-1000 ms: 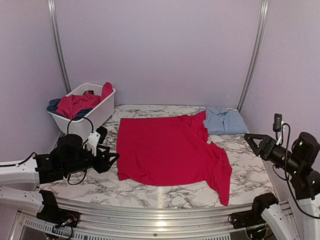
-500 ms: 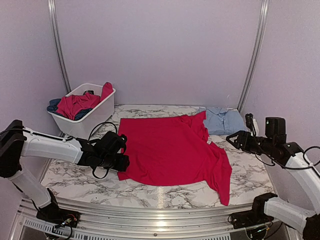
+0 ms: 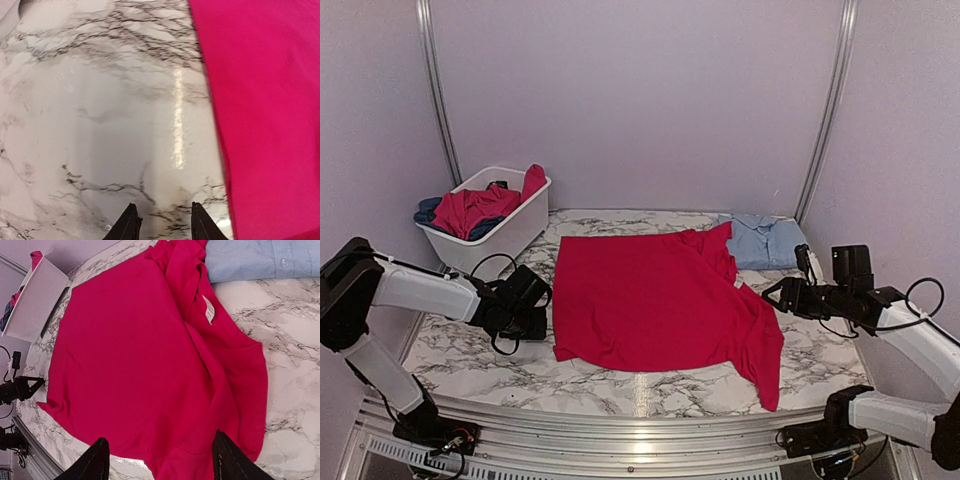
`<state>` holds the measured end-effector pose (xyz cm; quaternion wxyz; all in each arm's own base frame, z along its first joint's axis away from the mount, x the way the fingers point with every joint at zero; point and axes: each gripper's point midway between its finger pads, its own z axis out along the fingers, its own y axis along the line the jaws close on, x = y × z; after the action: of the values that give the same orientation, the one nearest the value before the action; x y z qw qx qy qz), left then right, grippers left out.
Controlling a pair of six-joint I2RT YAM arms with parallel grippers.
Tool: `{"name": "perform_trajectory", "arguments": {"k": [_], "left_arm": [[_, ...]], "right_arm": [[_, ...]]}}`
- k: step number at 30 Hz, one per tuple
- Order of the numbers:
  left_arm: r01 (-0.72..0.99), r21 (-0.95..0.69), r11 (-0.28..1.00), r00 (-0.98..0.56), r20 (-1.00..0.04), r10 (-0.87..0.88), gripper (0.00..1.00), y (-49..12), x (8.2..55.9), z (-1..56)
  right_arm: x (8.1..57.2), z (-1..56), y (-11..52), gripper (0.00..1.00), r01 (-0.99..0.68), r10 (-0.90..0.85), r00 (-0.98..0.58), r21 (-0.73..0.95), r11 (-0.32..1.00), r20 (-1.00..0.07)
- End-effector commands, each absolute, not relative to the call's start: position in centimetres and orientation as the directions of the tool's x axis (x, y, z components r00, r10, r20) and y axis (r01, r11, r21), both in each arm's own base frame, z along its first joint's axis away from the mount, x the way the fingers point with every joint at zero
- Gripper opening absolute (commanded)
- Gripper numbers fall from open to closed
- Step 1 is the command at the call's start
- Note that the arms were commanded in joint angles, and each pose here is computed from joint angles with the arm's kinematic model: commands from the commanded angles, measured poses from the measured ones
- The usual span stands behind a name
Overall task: Fold and stack the mixed laundry pile
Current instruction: Flatten out the crumpled T-shirt at the center of the board, then pick up the crumpled T-shirt from the center of the board.
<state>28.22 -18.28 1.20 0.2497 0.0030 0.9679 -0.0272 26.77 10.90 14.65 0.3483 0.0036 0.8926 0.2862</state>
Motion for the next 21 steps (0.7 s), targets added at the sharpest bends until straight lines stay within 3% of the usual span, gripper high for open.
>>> {"name": "perform_trajectory", "arguments": {"k": [1,3,7,10,16,21], "left_arm": [[-0.229,0.016,0.973,-0.879,-0.432,-0.200,0.35,-10.5,24.6,-0.1],[-0.211,-0.032,0.977,-0.843,-0.499,-0.199,0.35,-10.7,25.8,2.4],[0.056,-0.070,0.996,-0.812,-0.584,0.005,0.35,-17.5,28.5,7.2],[0.174,-0.100,0.980,-0.787,-0.612,0.077,0.29,-21.6,30.0,8.9],[0.280,-0.237,0.930,-0.818,-0.566,0.102,0.20,-27.1,30.9,7.5],[0.235,-0.280,0.931,-0.889,-0.449,0.090,0.16,-27.1,29.0,2.6]], "right_arm": [[27.4,15.3,11.0,0.64,-0.201,0.213,-0.733,0.505,0.840,-0.646],[27.4,15.3,11.3,0.64,-0.214,0.206,-0.735,0.509,0.834,-0.646],[27.5,14.9,11.9,0.62,-0.231,0.193,-0.745,0.518,0.823,-0.638],[27.7,15.3,12.0,0.62,-0.236,0.197,-0.736,0.518,0.823,-0.648],[28.2,15.6,12.1,0.62,-0.238,0.209,-0.727,0.526,0.816,-0.654],[28.9,15.4,12.4,0.62,-0.246,0.206,-0.731,0.532,0.810,-0.651]]}}
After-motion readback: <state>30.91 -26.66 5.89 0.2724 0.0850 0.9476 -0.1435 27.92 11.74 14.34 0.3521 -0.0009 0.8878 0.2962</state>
